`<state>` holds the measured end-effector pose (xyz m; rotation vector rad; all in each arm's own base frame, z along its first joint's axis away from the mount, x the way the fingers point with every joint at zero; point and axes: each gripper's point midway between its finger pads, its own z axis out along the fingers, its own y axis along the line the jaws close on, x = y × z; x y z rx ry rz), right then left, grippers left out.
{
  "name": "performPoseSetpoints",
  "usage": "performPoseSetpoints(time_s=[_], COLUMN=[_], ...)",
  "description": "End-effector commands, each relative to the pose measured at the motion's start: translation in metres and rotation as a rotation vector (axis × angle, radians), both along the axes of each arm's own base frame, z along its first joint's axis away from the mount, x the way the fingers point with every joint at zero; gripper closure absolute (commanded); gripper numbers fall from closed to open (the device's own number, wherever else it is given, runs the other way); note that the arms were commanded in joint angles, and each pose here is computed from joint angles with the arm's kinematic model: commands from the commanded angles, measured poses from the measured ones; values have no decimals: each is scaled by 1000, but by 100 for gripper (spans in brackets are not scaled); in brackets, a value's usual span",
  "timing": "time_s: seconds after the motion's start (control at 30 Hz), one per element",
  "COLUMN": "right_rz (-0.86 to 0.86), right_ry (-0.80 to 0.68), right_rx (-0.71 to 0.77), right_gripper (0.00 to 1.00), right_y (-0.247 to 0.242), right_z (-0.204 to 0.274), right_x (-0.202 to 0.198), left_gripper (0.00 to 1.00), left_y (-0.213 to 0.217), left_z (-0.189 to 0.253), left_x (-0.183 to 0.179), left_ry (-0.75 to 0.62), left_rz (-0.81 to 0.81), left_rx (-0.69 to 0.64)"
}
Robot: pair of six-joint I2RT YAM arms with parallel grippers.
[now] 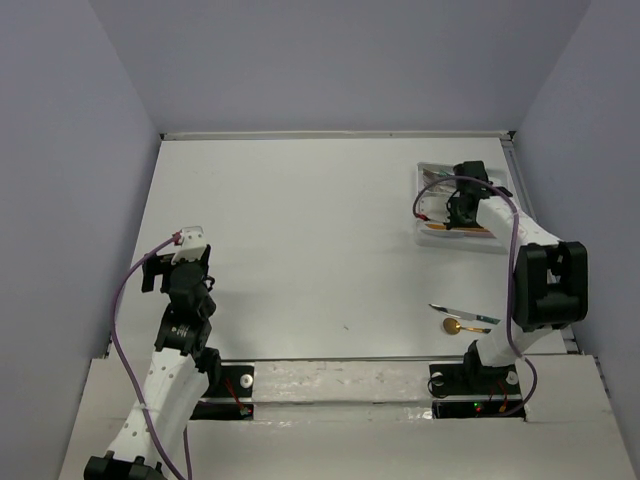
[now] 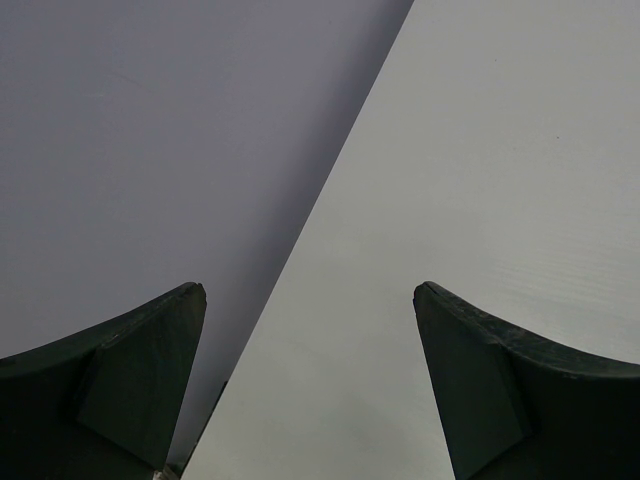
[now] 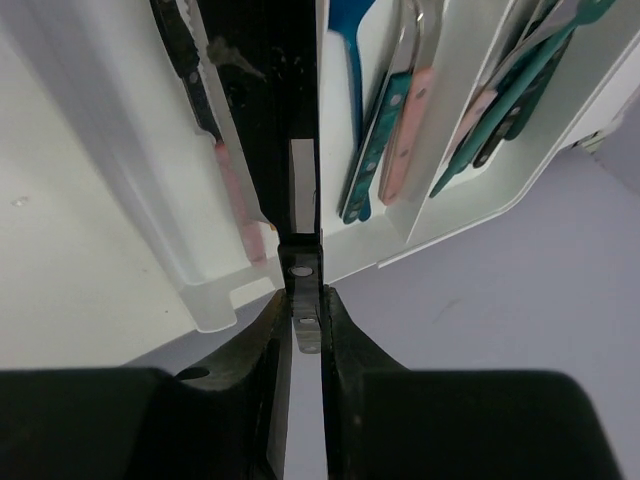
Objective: Sort the eating utensils into containers
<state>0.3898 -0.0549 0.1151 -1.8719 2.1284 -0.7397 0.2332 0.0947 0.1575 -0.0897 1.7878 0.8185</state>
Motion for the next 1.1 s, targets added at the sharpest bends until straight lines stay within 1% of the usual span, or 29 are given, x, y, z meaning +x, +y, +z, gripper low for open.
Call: performPoseSetpoints(time_s=[0.0,0.03,0.13,0.17,0.37,0.53,0.73,0.77,0.8,0.97,1.03,1.07], right_rz=[25,9,27,46,67,85,83,82,83,103,109,108], right_ry=[-23,-34,-22,-13,1,42,22,19,15,13,-2,-7], right_rx=[-104,-113,-164,-193,-255,-275,-257,-257,-258,-231,-212,-206], right_gripper=[100,100,100,100,100,100,100,97,86,83,66,61], right_y=[-37,-49,-61,-64,-70,-72,-70,-70,-70,-64,-61,-60], right_z=[-1,3,5,5,0,-13,-16,-16,-16,-21,-19,-18], right_x=[12,14,14,15,25,23,29,29,30,23,23,22], left_gripper=[1,1,1,1,1,1,1,1,1,1,1,1], left_y=[3,3,3,3,3,4,4,4,4,4,4,4], left_z=[6,5,5,5,3,2,2,2,2,3,3,3], left_x=[-1,0,0,0,0,0,0,0,0,0,0,0], left_ry=[-52,-49,-46,-45,-38,-35,-33,-33,-33,-38,-38,-39], left_rz=[28,27,27,28,32,35,36,35,35,35,35,37], left_rx=[-1,-1,0,1,4,7,8,7,7,7,7,7])
